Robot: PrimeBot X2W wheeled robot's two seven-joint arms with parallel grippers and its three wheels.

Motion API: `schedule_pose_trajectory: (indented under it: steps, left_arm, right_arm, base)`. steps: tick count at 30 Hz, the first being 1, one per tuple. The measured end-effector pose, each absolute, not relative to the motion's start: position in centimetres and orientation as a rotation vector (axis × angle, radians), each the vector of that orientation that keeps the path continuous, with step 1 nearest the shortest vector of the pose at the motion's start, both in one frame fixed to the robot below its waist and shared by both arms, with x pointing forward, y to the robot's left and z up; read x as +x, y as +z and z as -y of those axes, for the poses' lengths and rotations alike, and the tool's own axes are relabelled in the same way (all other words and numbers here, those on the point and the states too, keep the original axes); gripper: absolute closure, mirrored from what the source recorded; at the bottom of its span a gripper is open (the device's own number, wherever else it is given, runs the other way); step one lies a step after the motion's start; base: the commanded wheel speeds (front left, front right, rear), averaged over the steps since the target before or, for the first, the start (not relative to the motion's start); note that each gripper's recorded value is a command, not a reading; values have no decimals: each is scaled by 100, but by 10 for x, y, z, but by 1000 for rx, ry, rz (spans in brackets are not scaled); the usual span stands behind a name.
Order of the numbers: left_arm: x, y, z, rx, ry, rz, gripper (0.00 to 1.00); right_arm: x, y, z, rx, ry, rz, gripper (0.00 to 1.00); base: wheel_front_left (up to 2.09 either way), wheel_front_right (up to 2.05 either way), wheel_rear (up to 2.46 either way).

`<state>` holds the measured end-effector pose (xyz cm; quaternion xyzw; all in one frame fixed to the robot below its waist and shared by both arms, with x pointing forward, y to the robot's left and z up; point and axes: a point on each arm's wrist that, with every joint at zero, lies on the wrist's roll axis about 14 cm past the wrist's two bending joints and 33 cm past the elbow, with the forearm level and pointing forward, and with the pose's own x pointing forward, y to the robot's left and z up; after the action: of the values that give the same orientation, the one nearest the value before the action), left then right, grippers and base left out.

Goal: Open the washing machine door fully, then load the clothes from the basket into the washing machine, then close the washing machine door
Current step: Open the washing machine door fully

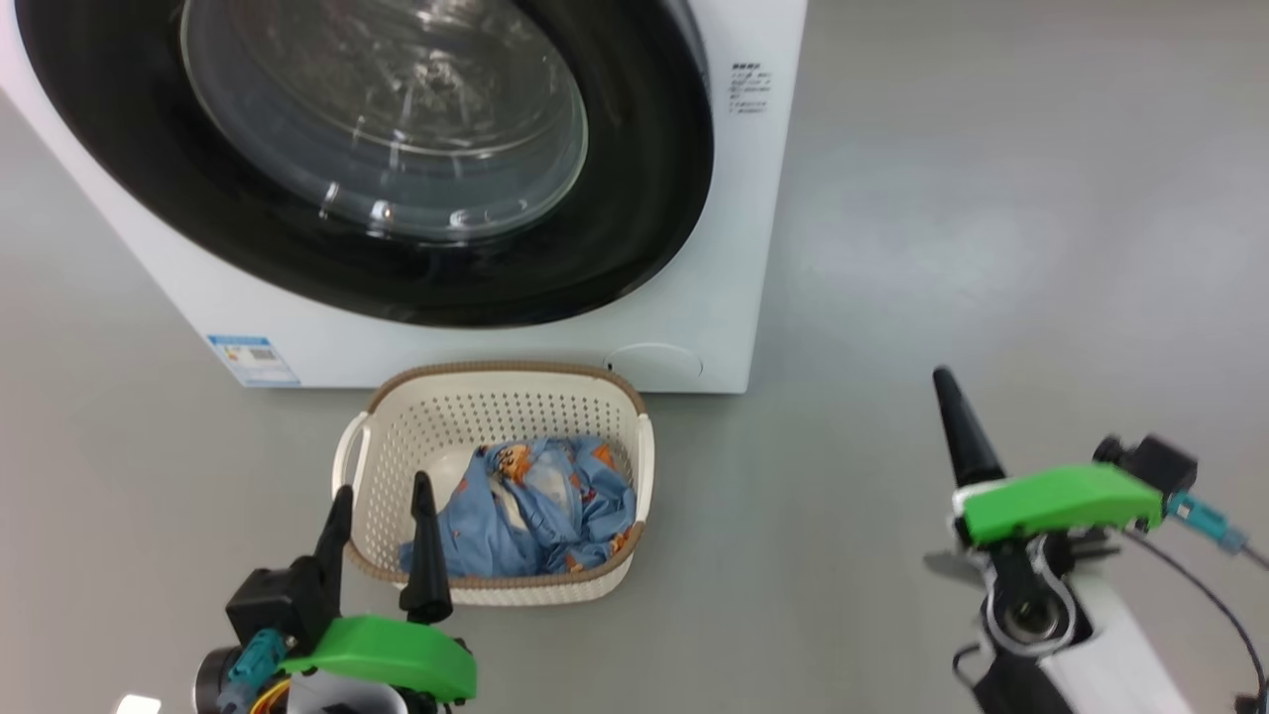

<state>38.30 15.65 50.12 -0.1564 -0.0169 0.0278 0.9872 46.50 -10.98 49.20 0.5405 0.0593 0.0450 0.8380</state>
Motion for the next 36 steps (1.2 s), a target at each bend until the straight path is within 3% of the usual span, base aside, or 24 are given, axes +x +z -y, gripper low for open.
schedule_pose_trajectory:
  steps: [15, 36]
  left_arm:
    - [398, 489, -163, -338, 84, -1, 0]
    - [419, 468, -168, -362, 104, -55, 0]
  right_arm:
    - [537, 492, 94, 1225, 168, -249, 100]
    - [644, 542, 30, 1210, 417, -328, 100]
  base:
    - [0, 0, 0]
    - [0, 0, 0]
